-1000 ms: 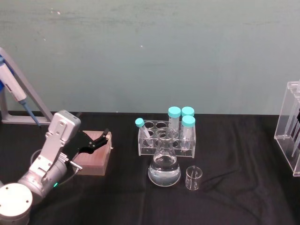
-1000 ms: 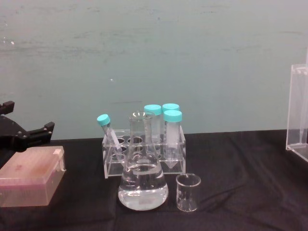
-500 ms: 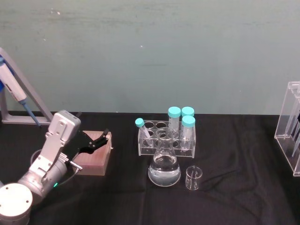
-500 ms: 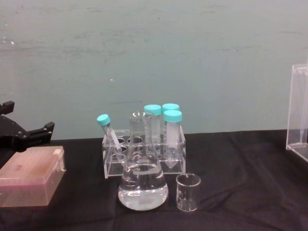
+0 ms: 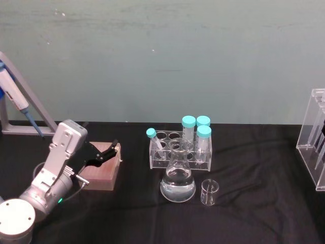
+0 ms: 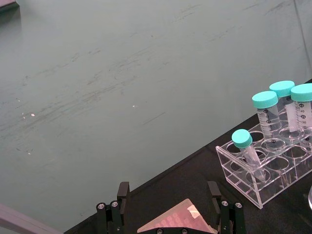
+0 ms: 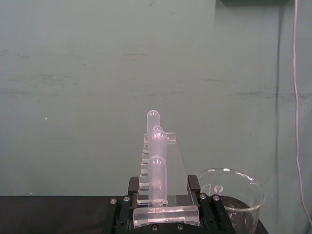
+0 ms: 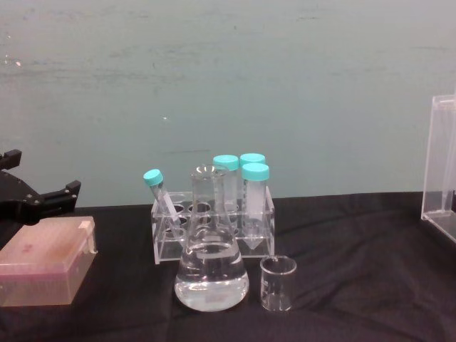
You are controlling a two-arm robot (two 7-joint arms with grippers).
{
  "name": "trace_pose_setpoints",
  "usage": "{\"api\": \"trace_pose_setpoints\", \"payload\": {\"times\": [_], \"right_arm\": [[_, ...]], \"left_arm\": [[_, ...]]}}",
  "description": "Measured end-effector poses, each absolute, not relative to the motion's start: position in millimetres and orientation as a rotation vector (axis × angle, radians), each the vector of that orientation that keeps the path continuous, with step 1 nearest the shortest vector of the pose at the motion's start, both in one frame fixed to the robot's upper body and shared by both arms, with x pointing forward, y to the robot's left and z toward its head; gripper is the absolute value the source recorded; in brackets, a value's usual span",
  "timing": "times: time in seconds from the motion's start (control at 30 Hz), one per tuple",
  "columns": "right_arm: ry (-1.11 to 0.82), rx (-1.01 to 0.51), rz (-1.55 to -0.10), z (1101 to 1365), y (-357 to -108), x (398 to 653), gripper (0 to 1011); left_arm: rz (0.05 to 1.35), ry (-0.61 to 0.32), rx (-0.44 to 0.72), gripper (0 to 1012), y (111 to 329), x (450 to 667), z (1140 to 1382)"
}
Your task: Place the experimental apparatus aside using one hand.
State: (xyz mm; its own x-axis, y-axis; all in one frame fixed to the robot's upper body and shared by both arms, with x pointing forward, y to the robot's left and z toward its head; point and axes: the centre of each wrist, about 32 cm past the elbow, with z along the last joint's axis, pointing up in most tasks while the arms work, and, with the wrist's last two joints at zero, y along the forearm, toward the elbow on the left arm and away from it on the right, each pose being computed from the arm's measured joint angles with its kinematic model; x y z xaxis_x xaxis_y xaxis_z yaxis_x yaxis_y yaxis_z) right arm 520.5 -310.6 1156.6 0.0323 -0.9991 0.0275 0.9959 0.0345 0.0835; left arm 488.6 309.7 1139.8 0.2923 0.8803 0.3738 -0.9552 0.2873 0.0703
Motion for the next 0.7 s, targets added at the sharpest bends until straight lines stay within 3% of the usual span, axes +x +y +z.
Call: {"api": "trace_pose_setpoints", "payload": {"times": [0.7], "right_arm": [[-0.081, 0.044, -1.536, 1156.6, -309.9, 519.9, 605]], "left_arm": [[1.248, -0.285, 0.305, 1000, 309.7, 488.6, 1139.8]]}}
